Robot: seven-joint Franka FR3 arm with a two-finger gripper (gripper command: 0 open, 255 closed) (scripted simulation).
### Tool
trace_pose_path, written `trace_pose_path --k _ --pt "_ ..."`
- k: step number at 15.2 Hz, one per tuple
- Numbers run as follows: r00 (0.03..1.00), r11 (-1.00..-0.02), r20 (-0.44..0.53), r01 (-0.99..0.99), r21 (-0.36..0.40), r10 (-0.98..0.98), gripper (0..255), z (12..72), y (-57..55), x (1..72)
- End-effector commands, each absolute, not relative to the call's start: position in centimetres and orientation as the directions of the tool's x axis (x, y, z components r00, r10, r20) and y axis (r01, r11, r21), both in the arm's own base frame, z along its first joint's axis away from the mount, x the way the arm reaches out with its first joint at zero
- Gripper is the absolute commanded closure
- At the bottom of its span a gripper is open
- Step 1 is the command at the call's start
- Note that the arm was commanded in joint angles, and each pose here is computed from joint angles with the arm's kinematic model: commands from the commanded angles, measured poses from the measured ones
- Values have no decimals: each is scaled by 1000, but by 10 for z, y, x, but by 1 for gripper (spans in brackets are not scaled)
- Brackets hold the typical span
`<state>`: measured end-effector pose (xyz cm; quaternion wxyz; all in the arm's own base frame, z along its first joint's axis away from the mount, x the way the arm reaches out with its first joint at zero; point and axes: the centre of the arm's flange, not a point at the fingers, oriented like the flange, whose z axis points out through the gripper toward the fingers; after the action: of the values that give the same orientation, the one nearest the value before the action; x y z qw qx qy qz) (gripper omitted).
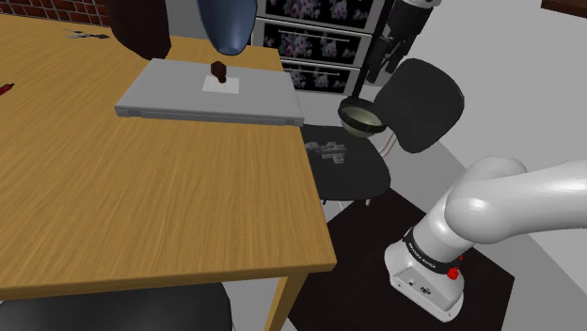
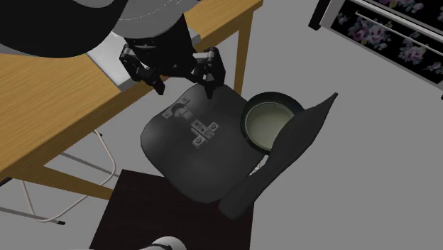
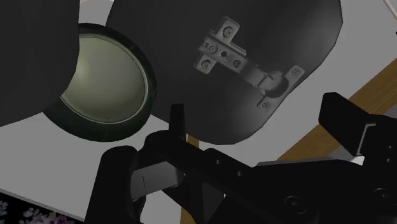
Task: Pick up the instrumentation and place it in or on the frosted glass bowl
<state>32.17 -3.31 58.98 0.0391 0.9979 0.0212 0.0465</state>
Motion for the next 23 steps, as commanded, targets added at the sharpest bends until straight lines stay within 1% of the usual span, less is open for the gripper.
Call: trace_pose_path --k 1,5,10,15,21,23 --pt "995 -996 91 39 80 46 0 590 -33 322" --pt "980 -978 48 189 85 193 0 543 -29 350" --pt "929 -925 -7 370 83 371 0 483 -19 381" --pt "843 -840 -61 538 70 535 0 421 -4 406" --pt "699 -699 -120 714 42 705 0 345 18 428" --pt "696 -697 -121 716 42 708 0 338 17 428"
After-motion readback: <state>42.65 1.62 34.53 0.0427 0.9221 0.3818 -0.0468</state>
